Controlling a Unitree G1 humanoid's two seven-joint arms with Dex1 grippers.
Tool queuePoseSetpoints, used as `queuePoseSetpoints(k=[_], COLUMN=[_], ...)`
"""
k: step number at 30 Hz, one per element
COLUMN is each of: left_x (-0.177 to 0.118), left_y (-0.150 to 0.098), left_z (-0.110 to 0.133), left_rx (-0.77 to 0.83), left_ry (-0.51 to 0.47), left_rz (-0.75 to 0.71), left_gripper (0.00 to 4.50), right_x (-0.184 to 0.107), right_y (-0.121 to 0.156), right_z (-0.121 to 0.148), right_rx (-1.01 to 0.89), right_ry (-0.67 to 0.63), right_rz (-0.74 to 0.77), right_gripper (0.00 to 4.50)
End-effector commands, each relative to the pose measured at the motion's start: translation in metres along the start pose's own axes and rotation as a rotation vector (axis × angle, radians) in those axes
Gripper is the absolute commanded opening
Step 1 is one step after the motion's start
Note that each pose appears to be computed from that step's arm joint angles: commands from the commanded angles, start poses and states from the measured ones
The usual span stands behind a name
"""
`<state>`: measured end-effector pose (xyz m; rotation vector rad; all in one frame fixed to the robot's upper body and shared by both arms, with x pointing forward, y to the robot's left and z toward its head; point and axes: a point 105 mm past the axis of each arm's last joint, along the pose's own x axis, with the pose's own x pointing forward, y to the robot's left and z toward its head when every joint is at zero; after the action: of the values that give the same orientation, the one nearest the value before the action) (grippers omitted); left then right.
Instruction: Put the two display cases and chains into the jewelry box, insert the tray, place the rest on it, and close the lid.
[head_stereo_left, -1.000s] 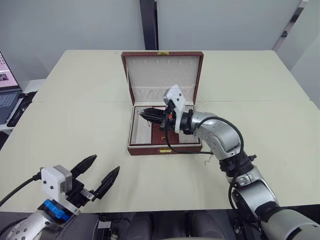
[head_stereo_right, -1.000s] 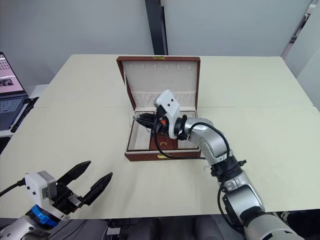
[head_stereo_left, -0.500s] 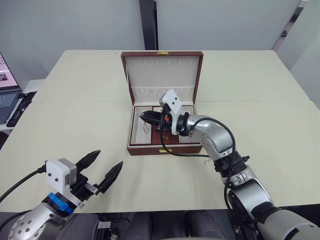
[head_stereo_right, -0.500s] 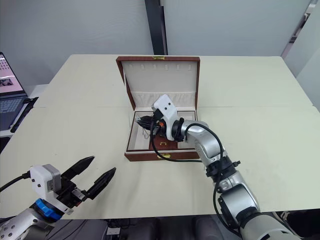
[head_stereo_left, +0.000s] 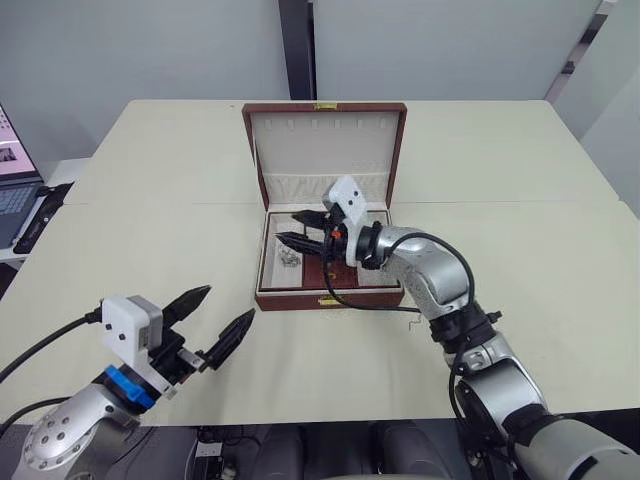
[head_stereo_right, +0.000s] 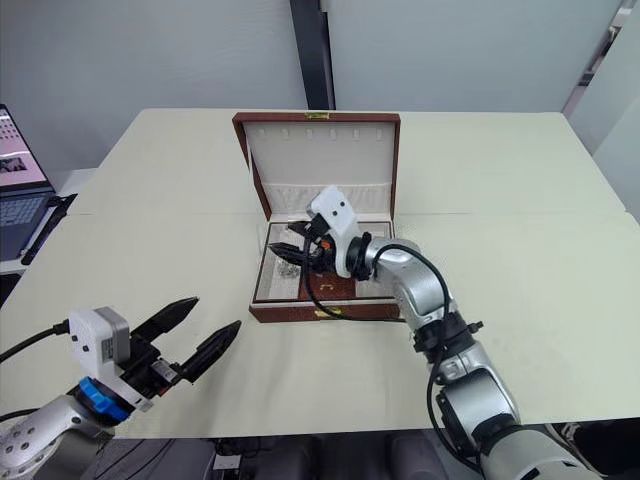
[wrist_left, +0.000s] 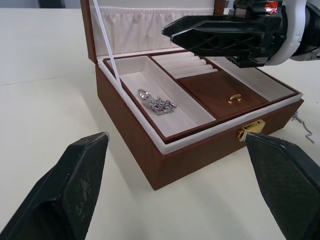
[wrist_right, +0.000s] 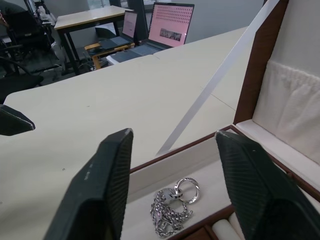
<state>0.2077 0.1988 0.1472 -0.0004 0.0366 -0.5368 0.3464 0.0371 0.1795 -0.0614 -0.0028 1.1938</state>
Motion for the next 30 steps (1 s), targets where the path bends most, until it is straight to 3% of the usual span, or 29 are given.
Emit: queuePoseSetpoints(k=[1,3,9,15,19,30], left_x=[0.005,0.006,0.005,0.004,0.0,-0.016], left_y=[-0.003,0.002,0.023,0.057,0.074,0.117], left_z=[0.005,0.007,0.012,0.03,0.037,0.046], left_rx=[0.001,0.007,0.018,0.091,0.121,0.183], left_ry=[-0.006,-0.004,0.043,0.091,0.125,0.196], left_rz=[-0.042,-0.047,-0.071,-0.069,-0.062,-0.004], left_gripper=[4.5,4.5,4.5,4.5,4.5,4.5], right_x=[-0.011,-0.026,-0.08,-0.179,-0.228,-0.304], right_y=[0.001,-0.003,-0.02,-0.049,-0.055,-0.058], right_z=[0.029,0.031,0.022,0.0,-0.006,-0.019], right_rx=[-0.06,-0.083,-0.175,-0.189,-0.156,-0.119], right_ry=[-0.084,-0.086,-0.021,0.123,0.181,0.27], right_rz=[0.025,0.022,0.006,-0.123,-0.216,-0.461], right_gripper=[4.0,4.47,4.47,4.47,4.47,4.47])
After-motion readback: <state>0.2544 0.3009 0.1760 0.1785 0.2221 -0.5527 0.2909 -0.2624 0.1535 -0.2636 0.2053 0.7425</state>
